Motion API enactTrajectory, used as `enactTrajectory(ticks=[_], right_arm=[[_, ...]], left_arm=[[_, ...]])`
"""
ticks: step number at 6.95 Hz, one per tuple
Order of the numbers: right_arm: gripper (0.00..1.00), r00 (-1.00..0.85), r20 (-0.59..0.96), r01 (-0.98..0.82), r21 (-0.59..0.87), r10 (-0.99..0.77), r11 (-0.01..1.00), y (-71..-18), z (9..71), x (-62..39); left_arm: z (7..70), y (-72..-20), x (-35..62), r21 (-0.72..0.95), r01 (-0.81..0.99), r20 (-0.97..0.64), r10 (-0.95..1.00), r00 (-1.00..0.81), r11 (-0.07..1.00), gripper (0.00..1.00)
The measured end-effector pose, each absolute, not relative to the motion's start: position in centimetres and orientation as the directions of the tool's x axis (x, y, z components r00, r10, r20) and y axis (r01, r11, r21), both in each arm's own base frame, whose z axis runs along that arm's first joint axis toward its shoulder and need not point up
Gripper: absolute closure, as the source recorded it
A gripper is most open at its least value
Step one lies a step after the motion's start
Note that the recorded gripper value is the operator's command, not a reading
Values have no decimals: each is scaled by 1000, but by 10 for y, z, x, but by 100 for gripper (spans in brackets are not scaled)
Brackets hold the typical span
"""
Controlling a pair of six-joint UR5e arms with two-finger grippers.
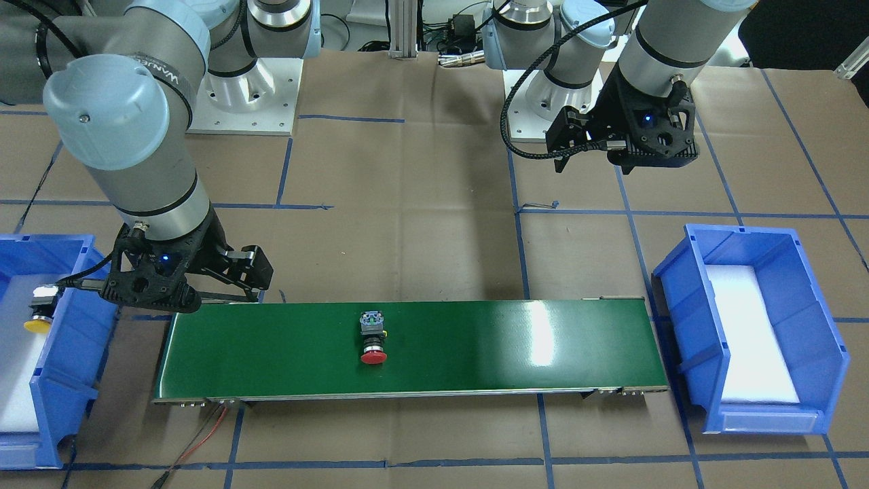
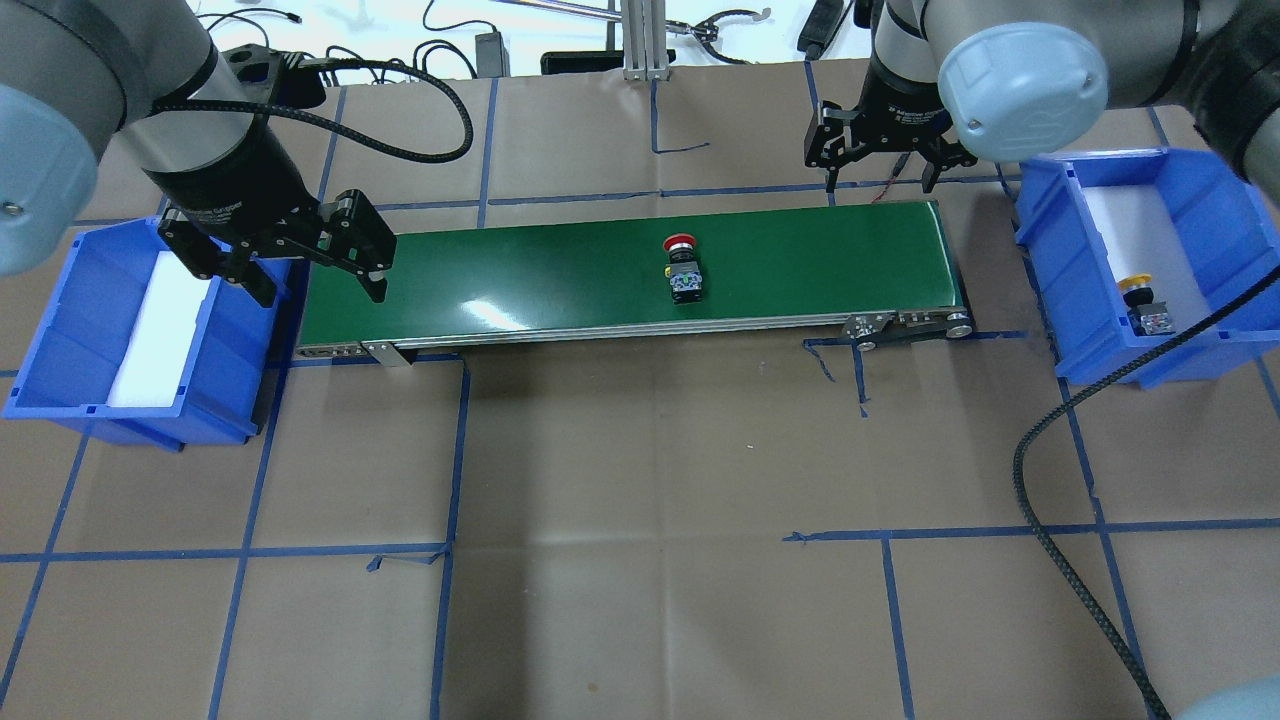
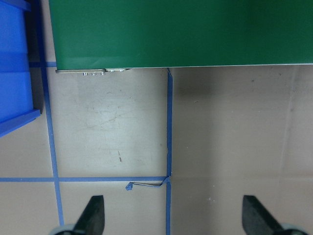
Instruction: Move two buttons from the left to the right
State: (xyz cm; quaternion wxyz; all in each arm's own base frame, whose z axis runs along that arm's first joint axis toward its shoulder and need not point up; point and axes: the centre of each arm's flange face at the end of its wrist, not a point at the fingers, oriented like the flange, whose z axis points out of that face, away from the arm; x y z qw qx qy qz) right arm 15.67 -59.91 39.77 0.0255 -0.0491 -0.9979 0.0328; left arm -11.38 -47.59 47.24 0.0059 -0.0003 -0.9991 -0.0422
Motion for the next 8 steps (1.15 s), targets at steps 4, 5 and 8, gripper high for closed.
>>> enactTrajectory(ticks=[4,5,8], right_arm=[[0,-994,46,94,-88,99,992,-609,387,157],[0,-994,47,94,-81,98,992,-613,379,157],[0,-995,45,90,-69,93,994,-620,360,161]], left_arm=[[472,-476,-114,85,1,11,0,-1000,996,0],[472,-476,-114,85,1,11,0,-1000,996,0],[472,-476,-114,85,1,11,0,-1000,996,0]])
